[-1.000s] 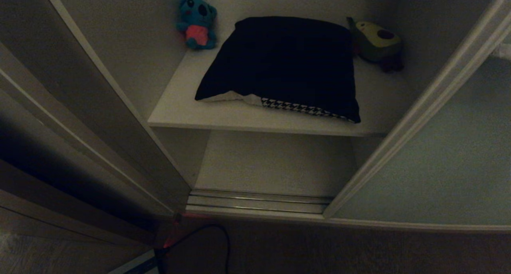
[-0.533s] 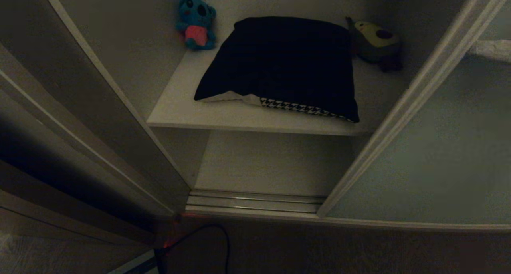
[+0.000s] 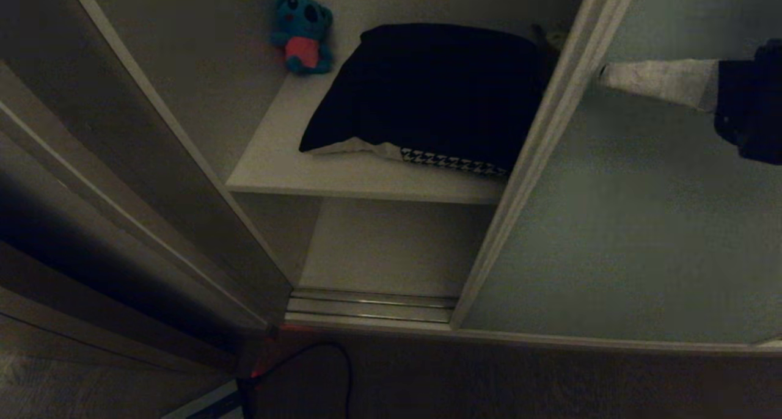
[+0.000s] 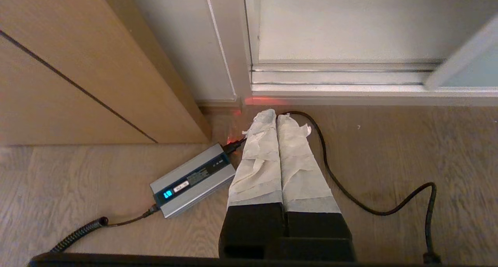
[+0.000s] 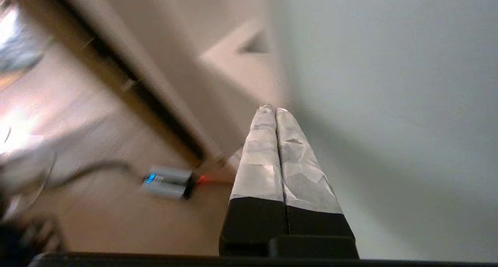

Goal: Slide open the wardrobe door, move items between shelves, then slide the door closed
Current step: Close the door

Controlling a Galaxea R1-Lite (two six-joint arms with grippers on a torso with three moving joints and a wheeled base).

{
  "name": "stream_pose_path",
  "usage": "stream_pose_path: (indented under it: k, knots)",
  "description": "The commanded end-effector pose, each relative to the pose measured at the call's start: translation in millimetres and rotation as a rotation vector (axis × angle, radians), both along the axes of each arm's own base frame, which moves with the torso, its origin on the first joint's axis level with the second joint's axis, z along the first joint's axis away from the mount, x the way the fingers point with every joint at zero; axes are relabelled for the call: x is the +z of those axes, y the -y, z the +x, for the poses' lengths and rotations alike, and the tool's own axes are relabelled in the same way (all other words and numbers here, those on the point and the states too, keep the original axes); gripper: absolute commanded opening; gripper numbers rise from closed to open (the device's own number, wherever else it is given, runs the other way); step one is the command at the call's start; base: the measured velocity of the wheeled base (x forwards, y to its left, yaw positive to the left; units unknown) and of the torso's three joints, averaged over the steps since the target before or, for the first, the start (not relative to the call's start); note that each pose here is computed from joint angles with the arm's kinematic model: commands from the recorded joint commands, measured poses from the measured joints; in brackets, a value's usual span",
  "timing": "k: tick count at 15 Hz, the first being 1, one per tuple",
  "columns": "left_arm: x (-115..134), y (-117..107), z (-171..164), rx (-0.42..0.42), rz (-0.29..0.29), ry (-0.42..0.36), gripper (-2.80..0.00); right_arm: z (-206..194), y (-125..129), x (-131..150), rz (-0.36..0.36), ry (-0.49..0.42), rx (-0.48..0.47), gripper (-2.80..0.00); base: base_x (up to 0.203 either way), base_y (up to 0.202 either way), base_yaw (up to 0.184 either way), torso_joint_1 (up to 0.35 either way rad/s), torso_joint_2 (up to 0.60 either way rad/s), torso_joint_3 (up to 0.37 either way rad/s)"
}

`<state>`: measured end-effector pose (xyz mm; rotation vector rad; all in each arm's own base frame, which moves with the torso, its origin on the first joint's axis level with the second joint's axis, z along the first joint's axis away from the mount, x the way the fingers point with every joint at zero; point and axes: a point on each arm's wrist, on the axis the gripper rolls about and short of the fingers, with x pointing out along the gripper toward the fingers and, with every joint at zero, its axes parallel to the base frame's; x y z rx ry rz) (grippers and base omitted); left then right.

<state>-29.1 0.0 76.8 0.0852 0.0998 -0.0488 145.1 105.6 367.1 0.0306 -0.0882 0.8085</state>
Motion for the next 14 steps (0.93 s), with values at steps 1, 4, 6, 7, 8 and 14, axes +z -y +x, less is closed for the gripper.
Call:
stream_pose_path:
  k: [1, 4, 6, 7, 8, 14]
  knots:
    - [-0.2, 0.0, 0.0, 0.000, 0.000, -0.001, -2.80, -21.3, 5.2, 5.4, 0.005, 0.043, 0.047, -2.80, 0.000, 0.000, 0.000, 0.000, 0.00, 0.000]
    - [-0.2, 0.0, 0.0, 0.000, 0.000, -0.001, -2.80, -48.6, 25.9, 6.0, -0.024, 0.032, 0.046, -2.80, 0.000, 0.000, 0.000, 0.000, 0.00, 0.000]
    - [-0.2, 0.0, 0.0, 0.000, 0.000, -0.001, -2.80, -69.2, 45.5, 4.6, -0.035, 0.011, 0.016, -2.80, 0.000, 0.000, 0.000, 0.000, 0.00, 0.000]
    - [-0.2, 0.0, 0.0, 0.000, 0.000, -0.001, -2.80, -80.0, 57.2, 1.2, -0.046, -0.012, -0.022, -2.80, 0.000, 0.000, 0.000, 0.000, 0.00, 0.000]
    - [-0.2, 0.0, 0.0, 0.000, 0.000, -0.001, -2.80, -88.7, 68.3, -5.0, -0.066, -0.052, -0.086, -2.80, 0.000, 0.000, 0.000, 0.000, 0.00, 0.000]
    - [-0.2, 0.0, 0.0, 0.000, 0.000, -0.001, -2.80, -129.2, 100.8, -53.9, -0.113, -0.267, -0.585, -2.80, 0.000, 0.000, 0.000, 0.000, 0.00, 0.000]
